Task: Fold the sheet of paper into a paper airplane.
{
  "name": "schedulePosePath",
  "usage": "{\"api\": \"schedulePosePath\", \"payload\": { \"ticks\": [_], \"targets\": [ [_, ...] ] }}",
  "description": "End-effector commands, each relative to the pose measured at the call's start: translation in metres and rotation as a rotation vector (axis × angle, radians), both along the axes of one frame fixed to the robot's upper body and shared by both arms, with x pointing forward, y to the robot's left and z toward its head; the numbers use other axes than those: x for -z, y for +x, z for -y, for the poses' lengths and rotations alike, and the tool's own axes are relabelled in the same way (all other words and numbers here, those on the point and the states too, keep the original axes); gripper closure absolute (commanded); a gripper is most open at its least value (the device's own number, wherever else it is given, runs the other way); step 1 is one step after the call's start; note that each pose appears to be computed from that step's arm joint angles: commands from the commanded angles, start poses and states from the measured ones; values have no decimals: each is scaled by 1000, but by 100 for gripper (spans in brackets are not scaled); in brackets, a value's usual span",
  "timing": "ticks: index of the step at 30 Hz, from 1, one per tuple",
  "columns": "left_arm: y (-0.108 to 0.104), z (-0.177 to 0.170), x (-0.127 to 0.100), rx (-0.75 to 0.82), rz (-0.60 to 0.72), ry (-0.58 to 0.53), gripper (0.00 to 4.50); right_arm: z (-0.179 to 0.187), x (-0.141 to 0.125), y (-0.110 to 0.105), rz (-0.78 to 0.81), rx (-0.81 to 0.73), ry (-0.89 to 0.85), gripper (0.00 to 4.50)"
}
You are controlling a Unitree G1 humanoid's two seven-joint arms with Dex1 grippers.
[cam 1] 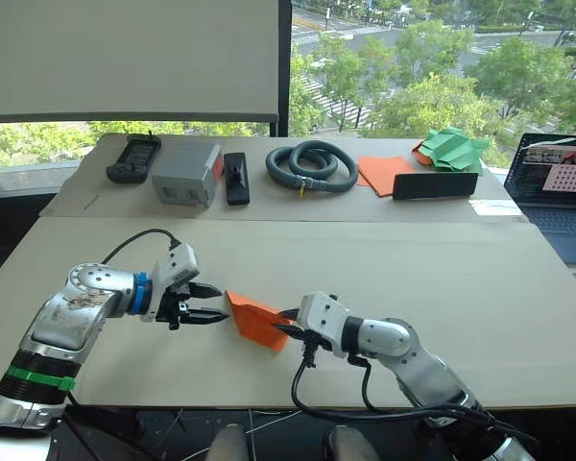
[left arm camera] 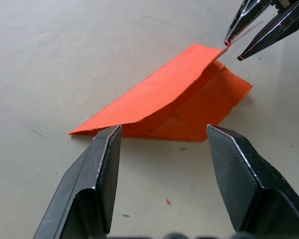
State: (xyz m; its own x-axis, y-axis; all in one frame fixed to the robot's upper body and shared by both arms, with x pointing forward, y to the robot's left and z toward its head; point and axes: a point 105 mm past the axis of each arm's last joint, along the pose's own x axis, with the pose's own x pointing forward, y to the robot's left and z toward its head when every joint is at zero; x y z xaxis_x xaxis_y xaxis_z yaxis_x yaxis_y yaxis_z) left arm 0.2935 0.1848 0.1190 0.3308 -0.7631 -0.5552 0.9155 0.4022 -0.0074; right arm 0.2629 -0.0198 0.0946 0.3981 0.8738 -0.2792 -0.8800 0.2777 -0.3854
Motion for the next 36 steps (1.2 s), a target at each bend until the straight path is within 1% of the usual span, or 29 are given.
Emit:
{"api": "schedulePosePath", "payload": {
  "ticks": [1,4,7,11,19,20,22,25,26,27,30,32,36],
  "targets": [
    [4,-1,-8,-28,36,-55,163,-3,-8,0,98,-79,-30,448],
    [6,-1,-5,-46,42,-67,163,0,1,5,203,-150,-144,448],
    [6,0,-6,-49,35,-94,163,2,3,10,275,-194,-184,448],
    [8,-1,-4,-56,36,-98,163,5,8,15,303,-219,-228,448],
    [9,9,-8,-16,30,-146,163,8,2,13,289,-220,-189,448],
    [9,10,-8,-12,29,-148,217,8,1,12,290,-224,-187,389],
    [10,12,-8,10,35,-148,276,9,0,11,301,-237,-193,330],
    [14,18,-8,47,46,-139,378,12,-2,13,301,-234,-208,224],
    [16,20,-8,58,54,-132,412,14,-4,13,296,-226,-203,223],
    [18,21,-7,67,64,-124,432,15,-6,14,295,-217,-198,223],
    [25,25,-3,104,90,-86,432,18,-17,15,282,-174,-152,223],
    [33,28,5,128,112,-46,432,18,-28,15,258,-133,-87,223],
    [44,34,13,162,123,-23,432,19,-41,12,224,-69,-5,223]
  ]
}}
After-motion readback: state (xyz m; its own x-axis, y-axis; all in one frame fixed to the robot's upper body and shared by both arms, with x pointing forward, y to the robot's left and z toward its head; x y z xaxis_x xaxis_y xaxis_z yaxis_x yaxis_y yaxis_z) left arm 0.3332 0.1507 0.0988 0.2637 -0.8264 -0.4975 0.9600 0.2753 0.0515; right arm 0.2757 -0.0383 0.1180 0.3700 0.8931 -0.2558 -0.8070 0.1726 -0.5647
